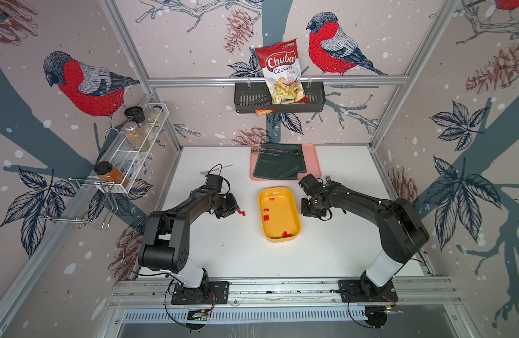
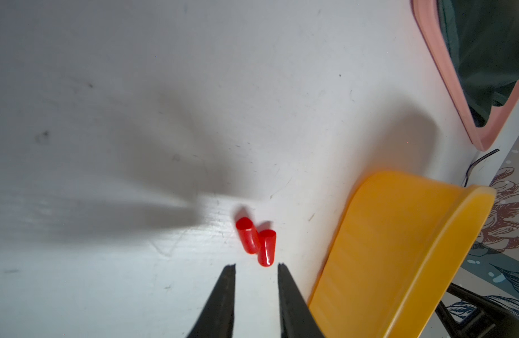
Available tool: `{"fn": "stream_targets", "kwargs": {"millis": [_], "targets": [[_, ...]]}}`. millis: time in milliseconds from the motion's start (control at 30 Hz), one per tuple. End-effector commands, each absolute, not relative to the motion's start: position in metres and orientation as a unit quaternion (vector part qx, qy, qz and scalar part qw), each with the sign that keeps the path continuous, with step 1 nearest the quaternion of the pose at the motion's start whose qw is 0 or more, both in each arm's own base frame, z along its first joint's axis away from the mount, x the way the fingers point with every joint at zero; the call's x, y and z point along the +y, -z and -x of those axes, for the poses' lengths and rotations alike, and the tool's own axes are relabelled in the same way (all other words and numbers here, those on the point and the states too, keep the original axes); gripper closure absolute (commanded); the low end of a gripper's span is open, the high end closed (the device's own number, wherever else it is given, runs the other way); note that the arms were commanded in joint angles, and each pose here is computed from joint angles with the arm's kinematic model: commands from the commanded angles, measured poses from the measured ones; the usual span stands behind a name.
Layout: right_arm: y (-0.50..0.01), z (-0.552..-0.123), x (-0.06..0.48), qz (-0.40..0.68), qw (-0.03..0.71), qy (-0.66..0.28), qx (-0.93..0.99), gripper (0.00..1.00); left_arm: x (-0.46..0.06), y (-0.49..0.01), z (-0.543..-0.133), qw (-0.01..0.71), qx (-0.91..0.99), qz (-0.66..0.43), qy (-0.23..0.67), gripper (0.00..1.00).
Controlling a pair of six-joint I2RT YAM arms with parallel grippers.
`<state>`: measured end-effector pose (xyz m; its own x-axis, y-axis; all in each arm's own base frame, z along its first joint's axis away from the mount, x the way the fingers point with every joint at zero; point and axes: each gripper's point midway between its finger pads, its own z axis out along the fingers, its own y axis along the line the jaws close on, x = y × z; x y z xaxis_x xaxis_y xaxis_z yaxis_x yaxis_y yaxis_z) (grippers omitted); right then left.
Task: Take the screw protection sleeves out of the storage box
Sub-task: Place the screw protection sleeve at the center of the board.
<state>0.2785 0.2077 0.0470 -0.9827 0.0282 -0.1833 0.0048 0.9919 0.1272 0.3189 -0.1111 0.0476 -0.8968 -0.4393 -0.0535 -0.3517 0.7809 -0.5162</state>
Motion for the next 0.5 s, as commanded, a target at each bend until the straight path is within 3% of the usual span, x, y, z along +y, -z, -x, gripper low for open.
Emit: {"fn": "stream_targets", "kwargs": {"millis": [0, 467], "targets": [[-0.045, -0.276, 0.204, -0.017, 0.088, -0.052, 0.995, 0.67, -0.110, -0.042, -0.312, 0.072, 0.944, 0.202, 0.250, 0.72], [-0.042, -0.276, 0.208, -0.014, 0.086, -0.053, 0.995, 0.67, -0.107, -0.042, -0.310, 0.077, 0.946, 0.207, 0.239, 0.66]]}}
